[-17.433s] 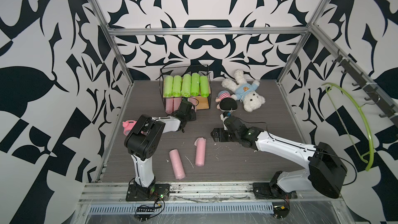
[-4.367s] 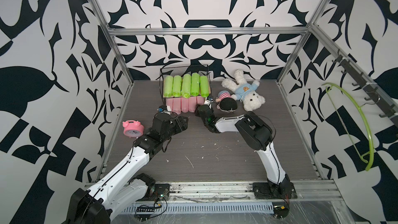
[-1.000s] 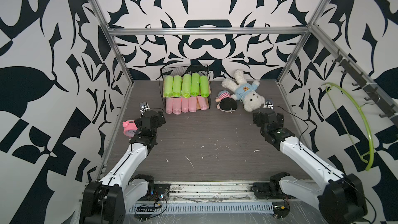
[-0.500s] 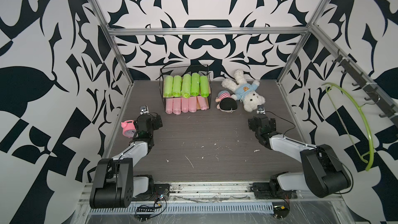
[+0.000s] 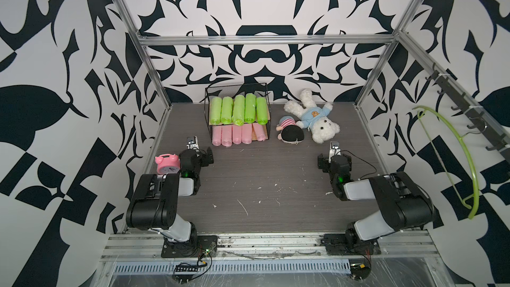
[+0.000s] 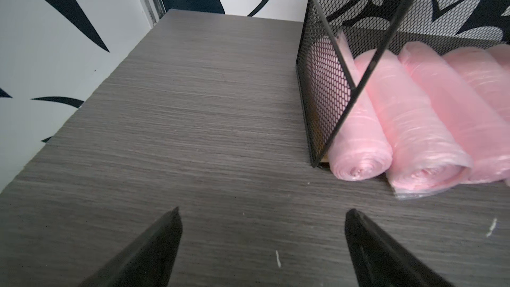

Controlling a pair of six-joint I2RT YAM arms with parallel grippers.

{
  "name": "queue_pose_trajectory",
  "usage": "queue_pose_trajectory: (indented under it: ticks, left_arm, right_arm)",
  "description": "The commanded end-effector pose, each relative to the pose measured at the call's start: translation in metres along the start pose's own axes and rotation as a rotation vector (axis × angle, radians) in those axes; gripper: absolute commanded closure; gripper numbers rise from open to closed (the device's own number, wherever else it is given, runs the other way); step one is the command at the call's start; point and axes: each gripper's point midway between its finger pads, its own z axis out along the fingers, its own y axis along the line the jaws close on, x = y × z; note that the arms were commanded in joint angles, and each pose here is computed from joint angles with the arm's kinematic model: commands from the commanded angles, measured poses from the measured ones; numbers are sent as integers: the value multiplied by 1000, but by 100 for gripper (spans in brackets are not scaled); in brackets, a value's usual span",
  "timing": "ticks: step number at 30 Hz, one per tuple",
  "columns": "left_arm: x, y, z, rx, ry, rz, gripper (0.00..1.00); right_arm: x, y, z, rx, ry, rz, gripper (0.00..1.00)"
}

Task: Sort the rolls of trash bags by color and place them on the shelf
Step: Reset both arms

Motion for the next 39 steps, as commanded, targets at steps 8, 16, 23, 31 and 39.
queue_pose_trajectory:
  ticks: [8, 16, 23, 31, 39]
  left_arm:
    - [-6, -14, 1, 87, -10, 32, 0]
    - [-6, -14, 0, 87, -11, 32, 0]
    - [-6, -14, 1, 86, -10, 31, 0]
    - [-6, -14, 1, 86, -10, 31, 0]
    - [-7, -14, 1, 84, -12, 32, 0]
  right_arm:
    - [-32, 11, 13, -163, -52, 83, 1]
    - [-30, 9, 16, -168, -33, 92, 0]
    - [-30, 9, 16, -166, -31, 90, 0]
    - [-30, 9, 16, -164, -31, 88, 0]
    - [-30, 8, 16, -162, -30, 88, 0]
